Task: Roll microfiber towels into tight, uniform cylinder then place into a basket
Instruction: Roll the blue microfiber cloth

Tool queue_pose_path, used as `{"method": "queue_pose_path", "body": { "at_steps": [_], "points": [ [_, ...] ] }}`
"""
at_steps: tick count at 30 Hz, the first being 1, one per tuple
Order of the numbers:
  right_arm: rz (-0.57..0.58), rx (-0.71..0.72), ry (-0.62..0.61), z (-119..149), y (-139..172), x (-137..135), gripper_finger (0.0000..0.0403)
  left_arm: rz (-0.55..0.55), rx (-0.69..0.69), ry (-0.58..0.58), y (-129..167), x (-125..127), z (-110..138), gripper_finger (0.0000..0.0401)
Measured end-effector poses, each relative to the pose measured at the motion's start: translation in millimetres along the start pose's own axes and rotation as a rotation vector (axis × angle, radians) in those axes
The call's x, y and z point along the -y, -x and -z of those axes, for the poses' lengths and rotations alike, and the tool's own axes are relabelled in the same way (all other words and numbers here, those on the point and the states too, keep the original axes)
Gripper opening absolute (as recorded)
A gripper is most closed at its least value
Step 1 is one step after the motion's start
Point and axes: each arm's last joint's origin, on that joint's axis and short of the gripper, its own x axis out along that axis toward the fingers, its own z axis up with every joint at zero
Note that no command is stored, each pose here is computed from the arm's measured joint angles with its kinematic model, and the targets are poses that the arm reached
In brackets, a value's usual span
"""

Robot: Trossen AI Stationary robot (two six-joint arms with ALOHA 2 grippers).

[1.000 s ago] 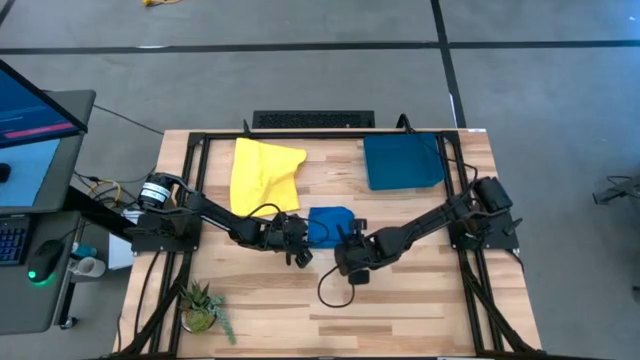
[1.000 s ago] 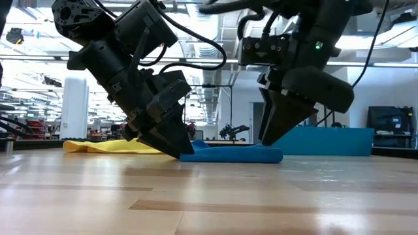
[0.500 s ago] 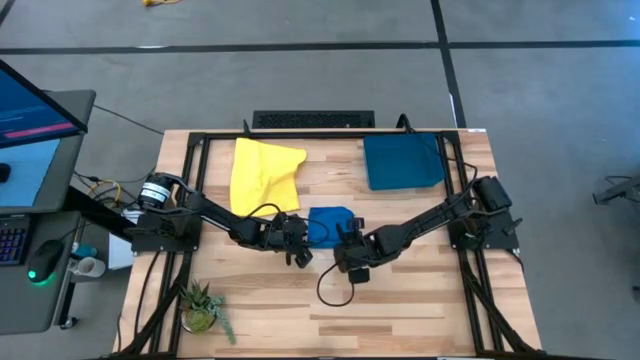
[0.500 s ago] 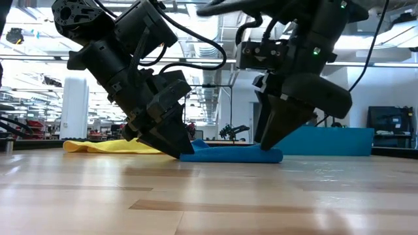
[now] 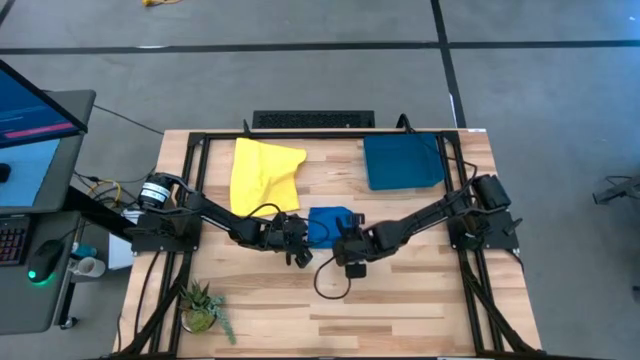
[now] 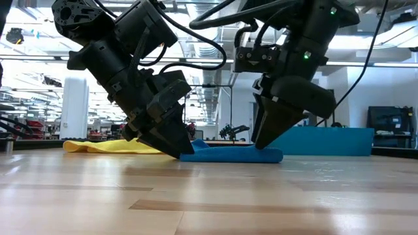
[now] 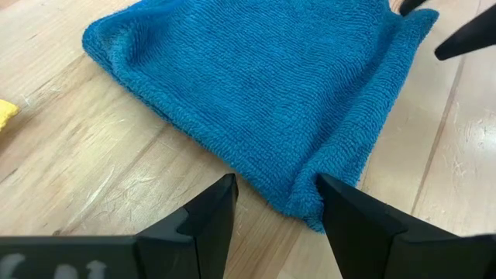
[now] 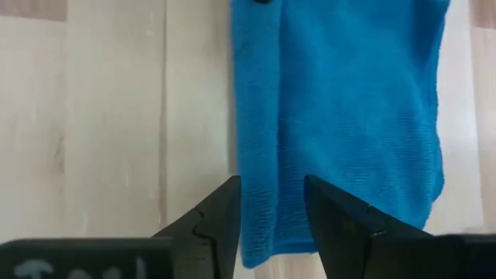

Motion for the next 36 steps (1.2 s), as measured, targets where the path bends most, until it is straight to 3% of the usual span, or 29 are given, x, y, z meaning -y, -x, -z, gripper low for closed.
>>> {"method": "queue_pose_path", "body": {
  "at_steps": [16,21,33,36],
  "points": [
    [-0.001,0.002,-0.055,14.8,-11.6,-2.0,0.0152,0.001,-0.001,0.000,0.0,0.0,0.0,0.0178],
    [0.003,-0.001,-0.091,14.5,-12.8,1.4,0.0141,0.002,-0.003,-0.061,0.0,0.0,0.3,0.0178],
    [-0.129,-0.046,-0.229,13.1,-18.7,18.7,0.0016,-0.006,0.049,-0.244,3.1,7.7,4.6,0.0178],
    [-0.150,-0.050,-0.253,12.5,-20.0,23.0,0.0014,-0.030,0.079,-0.313,7.9,12.5,7.7,0.0178]
  ]
}}
